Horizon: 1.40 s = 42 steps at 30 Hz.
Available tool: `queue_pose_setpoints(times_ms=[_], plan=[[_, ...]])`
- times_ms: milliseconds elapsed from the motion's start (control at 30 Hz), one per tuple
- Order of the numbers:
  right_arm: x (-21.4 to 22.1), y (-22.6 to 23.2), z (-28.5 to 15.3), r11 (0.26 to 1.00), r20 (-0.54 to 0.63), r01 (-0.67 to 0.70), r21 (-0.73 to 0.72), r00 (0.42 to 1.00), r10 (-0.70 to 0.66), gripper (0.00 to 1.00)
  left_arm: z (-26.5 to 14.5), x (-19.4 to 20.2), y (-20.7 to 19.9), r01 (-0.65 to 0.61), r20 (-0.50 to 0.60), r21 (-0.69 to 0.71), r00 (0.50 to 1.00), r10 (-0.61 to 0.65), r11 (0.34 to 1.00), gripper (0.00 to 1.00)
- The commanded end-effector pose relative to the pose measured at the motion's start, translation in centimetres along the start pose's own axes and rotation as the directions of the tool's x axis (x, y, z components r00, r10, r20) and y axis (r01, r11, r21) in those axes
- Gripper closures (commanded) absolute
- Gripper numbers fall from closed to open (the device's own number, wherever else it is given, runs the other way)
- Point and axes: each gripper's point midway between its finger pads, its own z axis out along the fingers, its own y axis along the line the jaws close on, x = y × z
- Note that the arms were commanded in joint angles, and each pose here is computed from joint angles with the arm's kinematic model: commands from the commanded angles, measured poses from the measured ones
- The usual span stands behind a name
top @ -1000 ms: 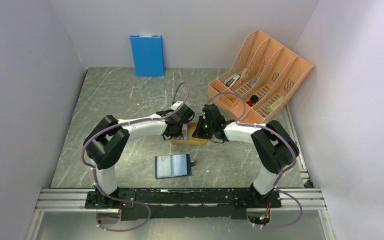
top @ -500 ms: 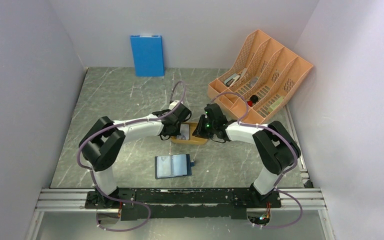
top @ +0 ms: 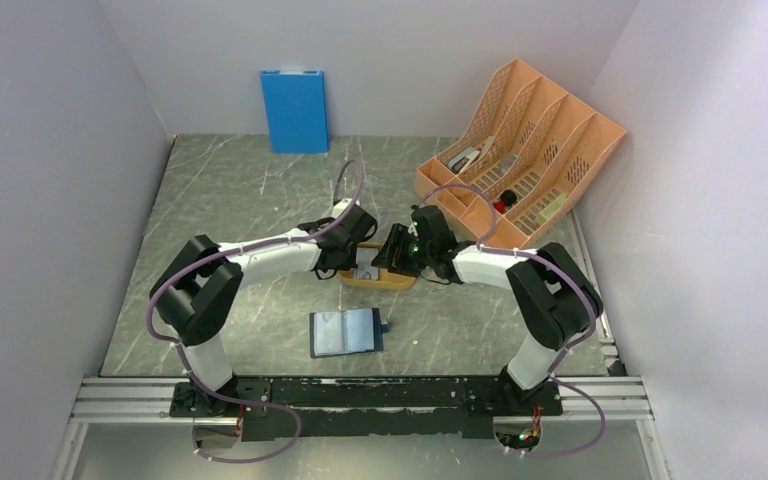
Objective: Put the credit cards into the card holder
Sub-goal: Pick up the credit card from the storage box.
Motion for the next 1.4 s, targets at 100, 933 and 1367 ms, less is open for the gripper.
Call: queue_pose_setpoints(times_ms=[100,933,1367], plan=[[0.5,-0.1,1.7,1.0,-0.055,0.022,0.005,0.998,-0.022,0.43,0.1,-0.4,0.3,0.029,0.017,0.006,0.999,-0.03,1.0,0.95],[1.7,-4.3,1.7,0.992,-0.07,-0.013,0.122,0.997,0.022,0.86,0.6,0.2,1.2,0.049,-0.002,0.001,0.999,-0.049,0.999,0.95],[0.8,-2.9,0.3,0.999,-0.045,-0.04,0.029,0.998,0.041,0.9,0.5,0.1,1.3,0.052,-0.002,0.003,0.999,-0.052,0.999,0.95]])
